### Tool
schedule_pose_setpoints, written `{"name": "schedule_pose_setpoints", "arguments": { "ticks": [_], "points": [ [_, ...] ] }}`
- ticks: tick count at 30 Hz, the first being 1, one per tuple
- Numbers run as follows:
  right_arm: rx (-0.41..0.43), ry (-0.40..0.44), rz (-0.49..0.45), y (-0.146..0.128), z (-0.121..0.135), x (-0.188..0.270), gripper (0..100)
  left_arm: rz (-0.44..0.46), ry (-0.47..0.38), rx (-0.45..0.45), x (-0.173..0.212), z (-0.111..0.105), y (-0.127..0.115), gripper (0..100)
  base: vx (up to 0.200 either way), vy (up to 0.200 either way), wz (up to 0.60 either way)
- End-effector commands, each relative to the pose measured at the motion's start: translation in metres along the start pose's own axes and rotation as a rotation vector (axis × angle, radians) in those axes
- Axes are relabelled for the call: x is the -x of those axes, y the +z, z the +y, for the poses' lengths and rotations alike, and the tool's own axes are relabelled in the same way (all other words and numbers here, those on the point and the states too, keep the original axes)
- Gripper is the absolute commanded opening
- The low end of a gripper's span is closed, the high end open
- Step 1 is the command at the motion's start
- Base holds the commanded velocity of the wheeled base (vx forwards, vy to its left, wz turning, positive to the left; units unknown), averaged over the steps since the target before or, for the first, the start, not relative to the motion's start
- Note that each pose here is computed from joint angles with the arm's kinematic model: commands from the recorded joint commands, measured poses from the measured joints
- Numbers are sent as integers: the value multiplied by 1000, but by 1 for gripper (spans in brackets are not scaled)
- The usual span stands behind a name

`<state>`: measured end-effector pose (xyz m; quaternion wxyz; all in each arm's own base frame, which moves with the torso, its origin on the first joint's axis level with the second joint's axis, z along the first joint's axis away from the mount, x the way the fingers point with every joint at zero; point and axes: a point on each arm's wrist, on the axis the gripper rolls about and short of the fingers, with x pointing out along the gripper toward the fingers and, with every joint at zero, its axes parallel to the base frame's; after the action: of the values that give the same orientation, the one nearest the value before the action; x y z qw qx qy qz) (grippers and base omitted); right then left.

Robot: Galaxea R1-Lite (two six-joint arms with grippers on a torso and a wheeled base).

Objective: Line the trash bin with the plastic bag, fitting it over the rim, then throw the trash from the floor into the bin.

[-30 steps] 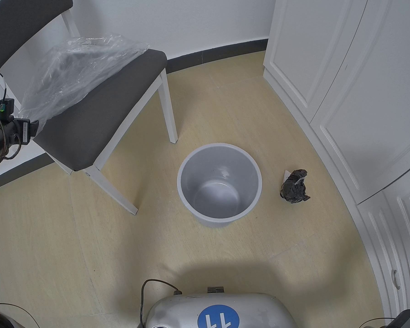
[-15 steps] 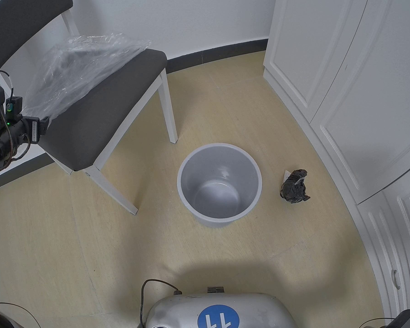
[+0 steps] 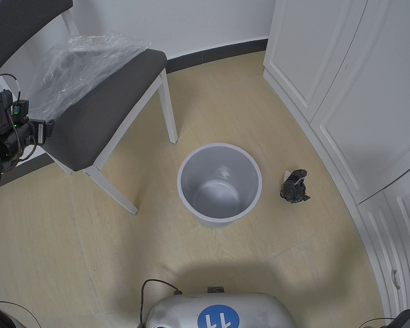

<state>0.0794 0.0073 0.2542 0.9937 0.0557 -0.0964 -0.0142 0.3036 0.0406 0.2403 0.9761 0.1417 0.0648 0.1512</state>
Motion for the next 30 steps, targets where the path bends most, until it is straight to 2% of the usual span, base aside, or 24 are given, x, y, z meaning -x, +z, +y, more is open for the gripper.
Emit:
{"name": "schedule_pose_setpoints", "arguments": {
  "ticks": [1, 9, 17, 20, 23, 25, 26, 30],
  "points": [
    [-1, 2, -5, 1, 0, 1, 100, -33, 35, 8, -9, 7, 1, 100, 0, 0, 0],
    [0, 2, -5, 1, 0, 1, 100, -88, 57, 27, -9, 14, 16, 100, 0, 0, 0],
    [0, 2, -5, 1, 0, 1, 100, -92, 38, 38, -3, 13, 21, 100, 0, 0, 0],
    [1, 1, -3, 0, 0, 1, 100, -72, 36, 36, -2, 16, 25, 100, 0, 0, 0],
    [1, 1, -2, 0, 0, 1, 100, -61, 32, 54, -3, 22, 40, 100, 0, 0, 0],
    [1, 1, -2, 0, 0, 1, 100, -61, 32, 54, -3, 22, 40, 100, 0, 0, 0],
    [1, 1, 0, 0, 0, 0, 100, -39, 8, 67, 1, 26, 51, 100, 0, 0, 0],
    [1, 1, 1, 0, 0, 0, 100, -12, -12, 62, 0, 26, 53, 100, 0, 0, 0]
  ]
}}
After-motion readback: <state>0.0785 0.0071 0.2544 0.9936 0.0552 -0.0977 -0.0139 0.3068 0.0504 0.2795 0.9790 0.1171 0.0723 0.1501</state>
